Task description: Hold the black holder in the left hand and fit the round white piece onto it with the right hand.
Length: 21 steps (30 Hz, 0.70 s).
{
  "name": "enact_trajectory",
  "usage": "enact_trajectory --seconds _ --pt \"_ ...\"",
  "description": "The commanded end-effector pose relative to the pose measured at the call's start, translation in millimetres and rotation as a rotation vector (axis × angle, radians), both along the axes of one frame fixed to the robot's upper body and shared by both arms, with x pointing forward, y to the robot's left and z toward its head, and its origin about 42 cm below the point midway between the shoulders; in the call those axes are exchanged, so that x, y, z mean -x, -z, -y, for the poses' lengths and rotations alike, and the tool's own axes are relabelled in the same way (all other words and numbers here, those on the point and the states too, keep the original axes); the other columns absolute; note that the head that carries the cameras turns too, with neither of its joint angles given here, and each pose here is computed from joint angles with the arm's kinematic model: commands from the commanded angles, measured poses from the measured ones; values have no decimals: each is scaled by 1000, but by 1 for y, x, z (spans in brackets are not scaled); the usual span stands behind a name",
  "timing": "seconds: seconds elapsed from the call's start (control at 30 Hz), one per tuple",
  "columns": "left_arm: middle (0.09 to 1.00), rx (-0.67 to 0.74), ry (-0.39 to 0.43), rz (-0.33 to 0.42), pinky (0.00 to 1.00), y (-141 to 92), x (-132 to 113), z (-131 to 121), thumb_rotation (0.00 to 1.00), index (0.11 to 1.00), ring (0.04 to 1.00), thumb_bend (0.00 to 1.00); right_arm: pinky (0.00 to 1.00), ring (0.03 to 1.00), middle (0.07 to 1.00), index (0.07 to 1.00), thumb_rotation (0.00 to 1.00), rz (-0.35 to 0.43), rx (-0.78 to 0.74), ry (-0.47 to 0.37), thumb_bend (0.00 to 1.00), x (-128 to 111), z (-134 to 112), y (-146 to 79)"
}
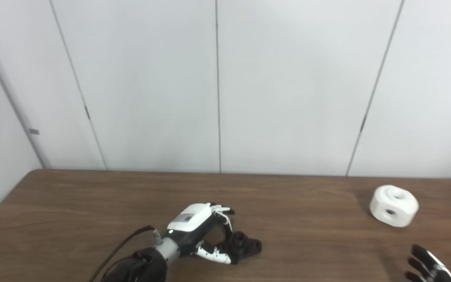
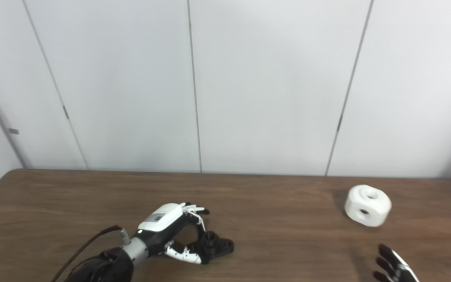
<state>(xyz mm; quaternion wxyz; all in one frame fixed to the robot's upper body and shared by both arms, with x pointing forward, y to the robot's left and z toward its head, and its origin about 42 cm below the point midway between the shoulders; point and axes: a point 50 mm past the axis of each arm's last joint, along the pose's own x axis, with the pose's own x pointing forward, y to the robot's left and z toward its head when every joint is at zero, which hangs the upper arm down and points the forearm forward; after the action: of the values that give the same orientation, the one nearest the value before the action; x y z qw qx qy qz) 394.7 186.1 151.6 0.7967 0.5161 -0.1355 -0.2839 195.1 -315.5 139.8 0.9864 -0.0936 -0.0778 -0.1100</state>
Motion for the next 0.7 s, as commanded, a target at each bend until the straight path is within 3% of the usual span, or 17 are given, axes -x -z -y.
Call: enact_trajectory --seconds 0.0,0.33,0.6,0.67 --pt "888 -35 99 -50 970 17 13 14 49 481 933 516 794 884 891 838 724 70 16 7 985 -7 -7 -11" --pt "873 -1 126 -50 943 24 15 5 49 480 913 516 722 865 884 822 731 83 45 31 982 -7 -26 -18" --pt "880 -7 127 -60 964 26 18 -4 46 481 926 516 711 860 890 844 794 135 197 112 992 8 -26 -54" --pt "870 1 131 -44 925 28 17 -8 46 481 911 516 690 838 862 819 745 173 213 134 980 11 -20 -63"
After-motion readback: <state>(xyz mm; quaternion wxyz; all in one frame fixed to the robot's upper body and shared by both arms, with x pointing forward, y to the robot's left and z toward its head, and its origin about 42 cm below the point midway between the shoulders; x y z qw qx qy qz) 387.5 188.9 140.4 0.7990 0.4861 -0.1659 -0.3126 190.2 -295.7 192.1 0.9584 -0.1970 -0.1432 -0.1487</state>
